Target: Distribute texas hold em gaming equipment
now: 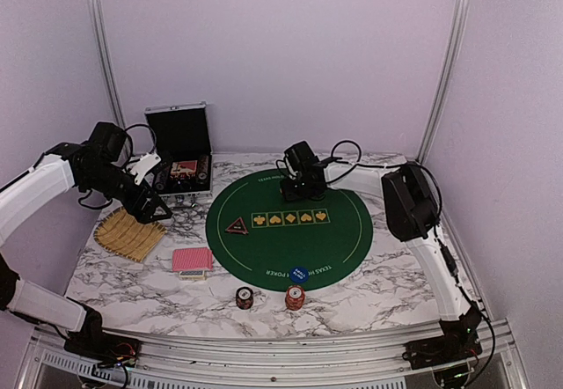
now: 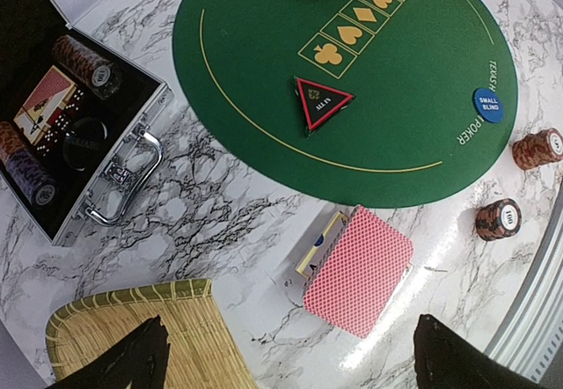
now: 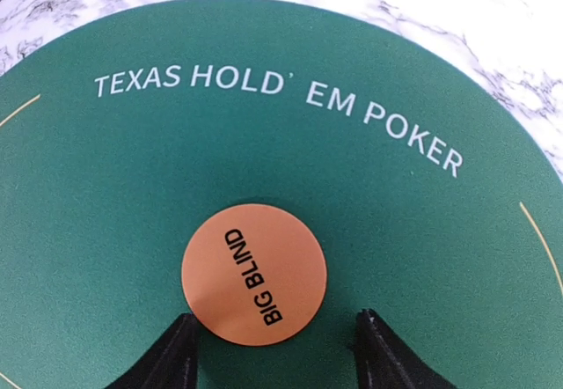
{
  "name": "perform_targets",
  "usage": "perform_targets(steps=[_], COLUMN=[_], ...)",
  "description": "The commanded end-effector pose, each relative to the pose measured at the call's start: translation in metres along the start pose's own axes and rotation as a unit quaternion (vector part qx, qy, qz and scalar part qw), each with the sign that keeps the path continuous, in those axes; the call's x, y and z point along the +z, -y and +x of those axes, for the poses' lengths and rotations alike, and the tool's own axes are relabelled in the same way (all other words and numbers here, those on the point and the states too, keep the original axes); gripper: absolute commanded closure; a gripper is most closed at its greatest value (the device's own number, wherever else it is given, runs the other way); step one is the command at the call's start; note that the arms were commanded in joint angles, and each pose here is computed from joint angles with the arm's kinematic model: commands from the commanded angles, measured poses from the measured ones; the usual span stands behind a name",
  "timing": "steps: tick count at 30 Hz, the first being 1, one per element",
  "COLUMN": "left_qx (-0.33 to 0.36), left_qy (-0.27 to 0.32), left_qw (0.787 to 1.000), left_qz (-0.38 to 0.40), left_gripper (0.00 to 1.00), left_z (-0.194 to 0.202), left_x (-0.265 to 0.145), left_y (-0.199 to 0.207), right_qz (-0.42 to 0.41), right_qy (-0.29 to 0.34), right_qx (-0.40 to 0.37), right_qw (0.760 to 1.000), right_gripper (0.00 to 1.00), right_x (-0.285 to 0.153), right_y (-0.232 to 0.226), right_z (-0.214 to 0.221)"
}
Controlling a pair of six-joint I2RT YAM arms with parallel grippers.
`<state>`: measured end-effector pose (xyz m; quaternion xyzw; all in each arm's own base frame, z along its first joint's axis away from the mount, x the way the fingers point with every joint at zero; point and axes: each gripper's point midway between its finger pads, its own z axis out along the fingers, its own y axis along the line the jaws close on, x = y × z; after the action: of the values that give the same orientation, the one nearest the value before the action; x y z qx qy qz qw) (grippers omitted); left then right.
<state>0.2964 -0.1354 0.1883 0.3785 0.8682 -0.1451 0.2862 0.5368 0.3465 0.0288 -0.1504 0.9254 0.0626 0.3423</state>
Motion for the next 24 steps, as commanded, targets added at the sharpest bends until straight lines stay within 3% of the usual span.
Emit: perform_targets(steps=[1, 6, 12, 18, 24], left_qx=[0.006, 0.007, 0.010, 0.012, 0.013], left_qy=[-0.003, -0.004, -0.010, -0.011, -0.008], left_qw=[1.000, 1.000, 1.000, 1.000, 1.000], left_qz=[0.000, 0.005, 0.010, 0.014, 0.016], left_gripper=[0.01, 0.01, 0.01, 0.01, 0.01], left_z=[-0.003, -0.002, 0.002, 0.002, 0.000], left_x=[-0.006, -0.006, -0.005, -0.004, -0.006], left_y=[0.001, 0.004, 0.005, 0.007, 0.007], right_qz=[-0.030, -0.083, -0.166, -0.179, -0.170], right_qy=[0.000, -0.017, -0.069, -0.127, -0.143], right_qx=[-0.059, -0.135, -0.194, -0.235, -0.239], right_qw=[0.998, 0.987, 0.964, 0.947, 0.945], right_gripper=[0.35, 0.25, 0.25, 0.30, 0.31], right_x=[-0.038, -0.095, -0.149, -0.164, -0.164], right_y=[-0.015, -0.051, -0.085, -0.095, -0.094], right_z=[-0.008, 0.025, 0.101, 0.163, 0.181])
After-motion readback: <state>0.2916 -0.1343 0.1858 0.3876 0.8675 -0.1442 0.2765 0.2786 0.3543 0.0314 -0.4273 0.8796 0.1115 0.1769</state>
